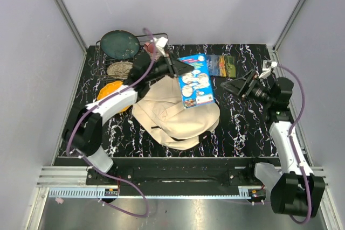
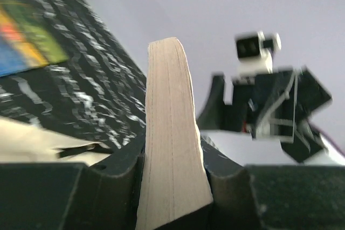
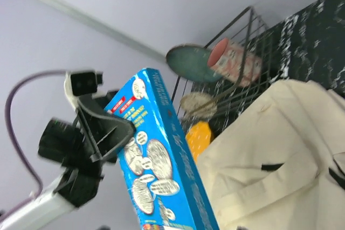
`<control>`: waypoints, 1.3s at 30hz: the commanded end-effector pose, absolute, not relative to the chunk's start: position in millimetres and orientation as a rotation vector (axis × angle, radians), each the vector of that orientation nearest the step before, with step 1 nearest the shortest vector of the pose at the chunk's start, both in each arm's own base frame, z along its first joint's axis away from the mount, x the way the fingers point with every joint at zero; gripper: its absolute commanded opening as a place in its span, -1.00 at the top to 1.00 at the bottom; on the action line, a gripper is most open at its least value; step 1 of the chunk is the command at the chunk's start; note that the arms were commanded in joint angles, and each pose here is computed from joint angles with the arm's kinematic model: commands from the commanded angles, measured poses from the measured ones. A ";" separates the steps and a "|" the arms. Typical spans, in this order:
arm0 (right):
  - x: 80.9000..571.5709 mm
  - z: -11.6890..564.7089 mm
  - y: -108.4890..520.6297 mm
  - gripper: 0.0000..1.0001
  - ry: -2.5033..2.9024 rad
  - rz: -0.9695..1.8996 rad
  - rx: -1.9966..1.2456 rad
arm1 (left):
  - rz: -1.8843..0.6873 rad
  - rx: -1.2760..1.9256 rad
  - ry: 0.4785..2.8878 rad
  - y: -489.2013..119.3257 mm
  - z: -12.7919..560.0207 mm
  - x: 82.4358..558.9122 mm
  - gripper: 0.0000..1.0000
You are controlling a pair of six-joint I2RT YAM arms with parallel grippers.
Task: Pack the student bag
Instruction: Pick up the book from the center of the board.
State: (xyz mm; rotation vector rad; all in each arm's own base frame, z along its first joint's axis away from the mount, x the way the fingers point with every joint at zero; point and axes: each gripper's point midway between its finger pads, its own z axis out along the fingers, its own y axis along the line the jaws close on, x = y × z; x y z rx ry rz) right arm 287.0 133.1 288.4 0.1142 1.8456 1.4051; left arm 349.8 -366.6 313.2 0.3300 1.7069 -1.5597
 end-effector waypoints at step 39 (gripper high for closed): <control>301.0 282.8 251.6 -0.27 1.552 1.816 0.171 | -1.476 -0.253 1.439 -287.1 366.9 369.7 1.00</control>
